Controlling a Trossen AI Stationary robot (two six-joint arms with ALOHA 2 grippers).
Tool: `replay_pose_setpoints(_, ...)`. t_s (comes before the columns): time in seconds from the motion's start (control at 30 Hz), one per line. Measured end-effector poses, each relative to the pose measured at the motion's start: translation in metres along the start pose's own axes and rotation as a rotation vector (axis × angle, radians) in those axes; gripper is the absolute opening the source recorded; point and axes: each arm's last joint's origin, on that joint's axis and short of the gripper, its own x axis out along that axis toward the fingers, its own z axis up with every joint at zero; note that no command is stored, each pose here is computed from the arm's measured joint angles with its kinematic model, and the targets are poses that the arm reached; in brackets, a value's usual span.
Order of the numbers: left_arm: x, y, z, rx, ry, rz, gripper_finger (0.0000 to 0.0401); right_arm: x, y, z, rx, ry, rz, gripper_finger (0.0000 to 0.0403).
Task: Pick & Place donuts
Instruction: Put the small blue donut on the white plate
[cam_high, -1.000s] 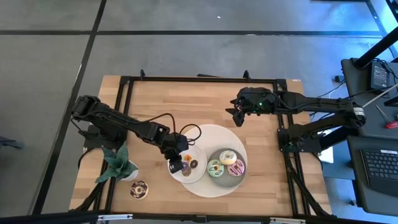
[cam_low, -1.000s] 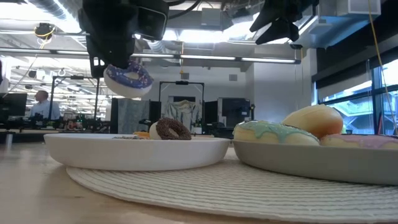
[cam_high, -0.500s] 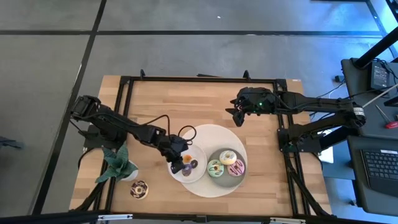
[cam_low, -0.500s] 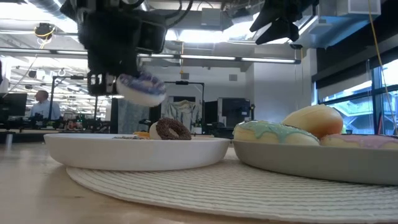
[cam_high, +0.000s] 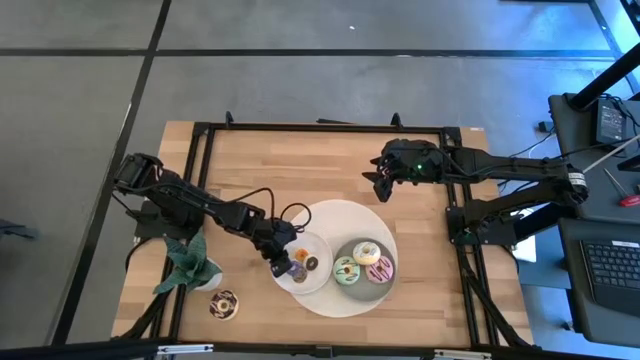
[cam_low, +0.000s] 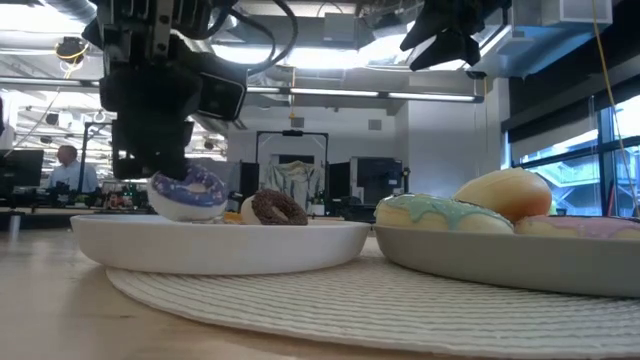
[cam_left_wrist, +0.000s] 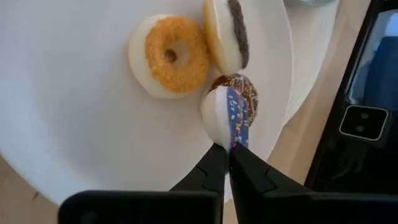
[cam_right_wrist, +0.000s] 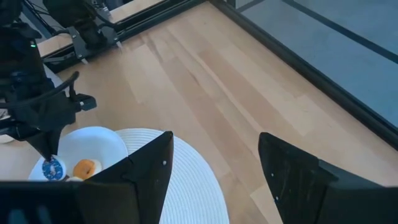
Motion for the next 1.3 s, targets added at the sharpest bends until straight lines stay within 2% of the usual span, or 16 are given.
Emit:
replay_pose_setpoints(0.2,0.0,0.0006,0.001,-0.015,-0.034,0.023,0.0013,-0.0001,0.0,0.0,0.0,0.0,0.0,0.0237)
replay_pose_setpoints(0.47,0.0001,0.0001,0.0008,-0.043,-0.03,0.016,0.0031,-0.0001,0.0,0.0,-0.001,0.0,0.0,0.0237)
replay_pose_setpoints(0.9,-0.0002,0.003,0.0002,-0.087,-0.021,0.042,0.0036,-0.0001,-0.0001,-0.0001,-0.001,0.001,0.0,0.0237)
replay_pose_setpoints(1.3,-0.0002,0.005,-0.0013,-0.112,-0.009,0.064,0.0079,-0.0002,-0.0001,-0.0001,-0.001,0.001,0.0,0.0237)
